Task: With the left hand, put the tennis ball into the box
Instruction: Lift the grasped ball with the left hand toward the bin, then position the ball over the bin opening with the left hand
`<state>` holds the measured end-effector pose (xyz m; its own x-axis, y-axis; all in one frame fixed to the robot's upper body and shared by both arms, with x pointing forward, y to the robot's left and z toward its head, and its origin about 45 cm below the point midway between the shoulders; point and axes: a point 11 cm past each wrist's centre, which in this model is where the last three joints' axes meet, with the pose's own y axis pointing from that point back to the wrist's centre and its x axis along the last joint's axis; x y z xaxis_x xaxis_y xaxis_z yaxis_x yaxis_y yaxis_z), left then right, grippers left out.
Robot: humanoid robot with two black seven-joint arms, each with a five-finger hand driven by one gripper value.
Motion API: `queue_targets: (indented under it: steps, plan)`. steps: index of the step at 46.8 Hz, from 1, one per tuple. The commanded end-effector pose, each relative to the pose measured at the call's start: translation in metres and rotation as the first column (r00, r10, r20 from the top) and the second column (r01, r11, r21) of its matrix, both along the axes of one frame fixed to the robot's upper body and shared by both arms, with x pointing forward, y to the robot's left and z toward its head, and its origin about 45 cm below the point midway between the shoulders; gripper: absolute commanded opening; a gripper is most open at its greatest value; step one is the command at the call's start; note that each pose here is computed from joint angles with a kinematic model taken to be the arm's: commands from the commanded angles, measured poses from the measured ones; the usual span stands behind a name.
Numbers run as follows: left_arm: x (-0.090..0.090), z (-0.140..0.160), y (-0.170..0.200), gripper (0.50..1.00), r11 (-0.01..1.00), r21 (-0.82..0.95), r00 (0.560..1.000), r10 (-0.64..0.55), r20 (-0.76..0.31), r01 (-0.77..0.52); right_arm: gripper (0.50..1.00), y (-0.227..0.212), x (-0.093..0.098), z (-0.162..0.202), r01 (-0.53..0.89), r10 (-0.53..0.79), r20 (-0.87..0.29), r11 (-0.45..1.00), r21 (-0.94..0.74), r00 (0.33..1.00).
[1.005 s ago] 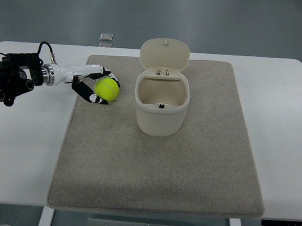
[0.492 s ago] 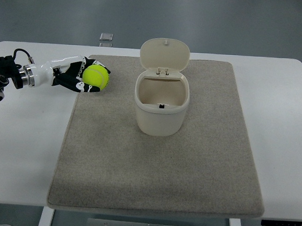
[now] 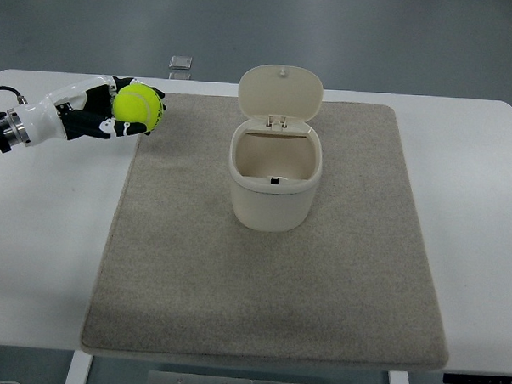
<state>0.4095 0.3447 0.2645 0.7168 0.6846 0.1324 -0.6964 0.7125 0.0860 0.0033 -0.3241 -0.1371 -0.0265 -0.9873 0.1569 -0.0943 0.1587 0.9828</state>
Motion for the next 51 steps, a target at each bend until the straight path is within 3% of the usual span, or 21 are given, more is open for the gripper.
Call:
queue_targets:
  steps: [1,16,27,40,51]
  plan:
    - [-0.008,0.006,-0.005,0.500,0.999,-0.011,0.999,-0.032,0.002,0.032,0.903,0.000,0.000,0.000,0.001,-0.001,0.000,1.000,0.000,1.000]
    - [-0.019,0.008,-0.032,0.500,0.992,-0.052,0.993,-0.115,0.000,0.114,0.903,0.000,0.000,0.000,0.000,0.000,0.000,1.000,0.000,1.000]
    - [-0.027,0.022,-0.071,0.500,0.969,-0.101,0.974,-0.223,0.032,0.225,0.901,0.000,0.000,0.000,0.000,0.000,0.000,1.000,0.000,1.000]
    - [-0.022,0.037,-0.095,0.500,0.953,-0.120,0.960,-0.271,0.073,0.279,0.903,0.000,0.000,0.000,0.000,0.000,0.000,1.000,0.000,1.000]
    - [-0.022,0.030,-0.121,0.500,0.934,-0.149,0.946,-0.316,0.071,0.324,0.901,0.000,0.000,0.000,0.000,0.000,-0.001,1.000,0.000,1.000]
